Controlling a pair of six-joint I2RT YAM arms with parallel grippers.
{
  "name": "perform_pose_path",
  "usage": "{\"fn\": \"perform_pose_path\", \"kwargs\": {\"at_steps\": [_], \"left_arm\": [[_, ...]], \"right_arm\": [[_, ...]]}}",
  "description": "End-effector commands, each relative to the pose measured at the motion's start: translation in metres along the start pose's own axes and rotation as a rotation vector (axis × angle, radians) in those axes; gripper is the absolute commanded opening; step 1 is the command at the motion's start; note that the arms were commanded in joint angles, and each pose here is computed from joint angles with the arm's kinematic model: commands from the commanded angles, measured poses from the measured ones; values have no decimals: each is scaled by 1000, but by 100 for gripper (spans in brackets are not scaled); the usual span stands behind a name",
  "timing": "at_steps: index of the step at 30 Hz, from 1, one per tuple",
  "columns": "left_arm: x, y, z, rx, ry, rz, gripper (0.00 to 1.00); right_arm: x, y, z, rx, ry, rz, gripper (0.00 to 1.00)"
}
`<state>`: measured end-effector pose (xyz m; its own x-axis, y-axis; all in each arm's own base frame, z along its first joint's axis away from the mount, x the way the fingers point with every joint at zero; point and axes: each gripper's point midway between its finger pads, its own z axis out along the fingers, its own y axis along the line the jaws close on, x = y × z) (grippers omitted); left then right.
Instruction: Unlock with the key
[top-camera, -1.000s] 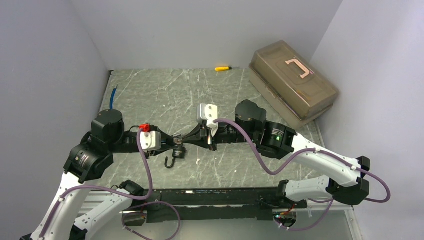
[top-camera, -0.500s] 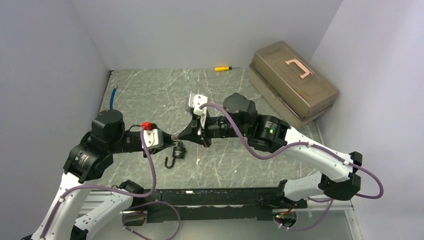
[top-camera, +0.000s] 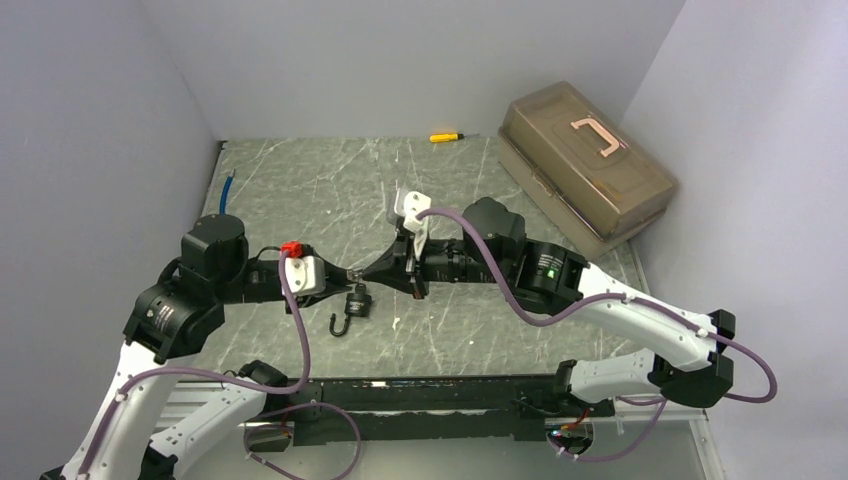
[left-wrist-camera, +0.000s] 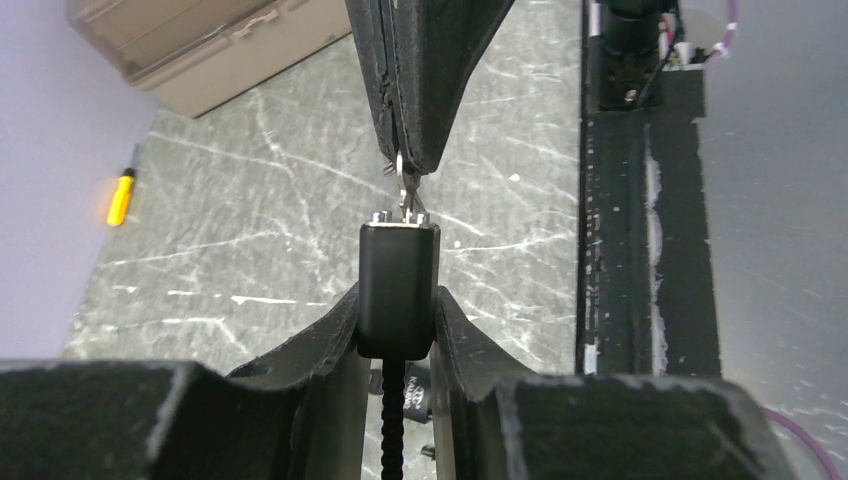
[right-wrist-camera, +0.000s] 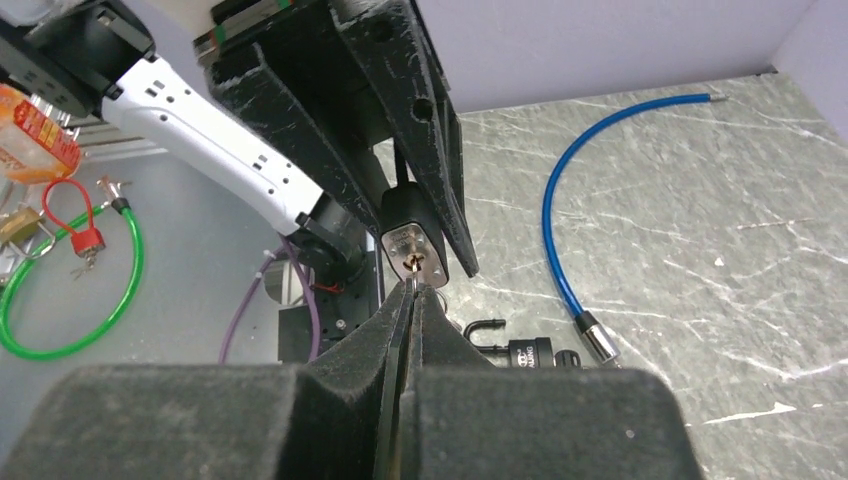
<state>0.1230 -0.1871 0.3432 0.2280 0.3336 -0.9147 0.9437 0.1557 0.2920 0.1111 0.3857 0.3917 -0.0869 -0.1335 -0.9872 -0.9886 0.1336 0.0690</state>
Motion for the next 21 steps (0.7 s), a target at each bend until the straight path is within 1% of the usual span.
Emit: {"fn": "perform_pose_path", "kwargs": {"at_steps": [1, 4, 6, 8, 10, 14, 19, 21], "left_arm": [[-46, -14, -6, 99, -153, 52, 0], [-50, -24, -3, 170, -186, 6, 0], [-49, -28, -1, 203, -194, -14, 0], [-46, -20, 1, 160, -175, 5, 0], [-42, -3, 1, 61, -136, 39, 0], [-42, 24, -3, -72, -97, 86, 0], [-51, 36, -7, -134, -90, 95, 0], [-55, 32, -6, -113, -106, 93, 0]], "right_arm": [[7, 4, -10, -24, -2, -73, 0], [4, 9, -10, -60, 12, -101, 0], [2, 9, -9, -56, 23, -89, 0], [0, 5, -7, -25, 41, -48, 0], [0, 3, -5, -5, 62, 12, 0], [11, 1, 1, 16, 84, 82, 0], [24, -5, 3, 56, 106, 123, 0], [28, -7, 4, 65, 114, 135, 0]]}}
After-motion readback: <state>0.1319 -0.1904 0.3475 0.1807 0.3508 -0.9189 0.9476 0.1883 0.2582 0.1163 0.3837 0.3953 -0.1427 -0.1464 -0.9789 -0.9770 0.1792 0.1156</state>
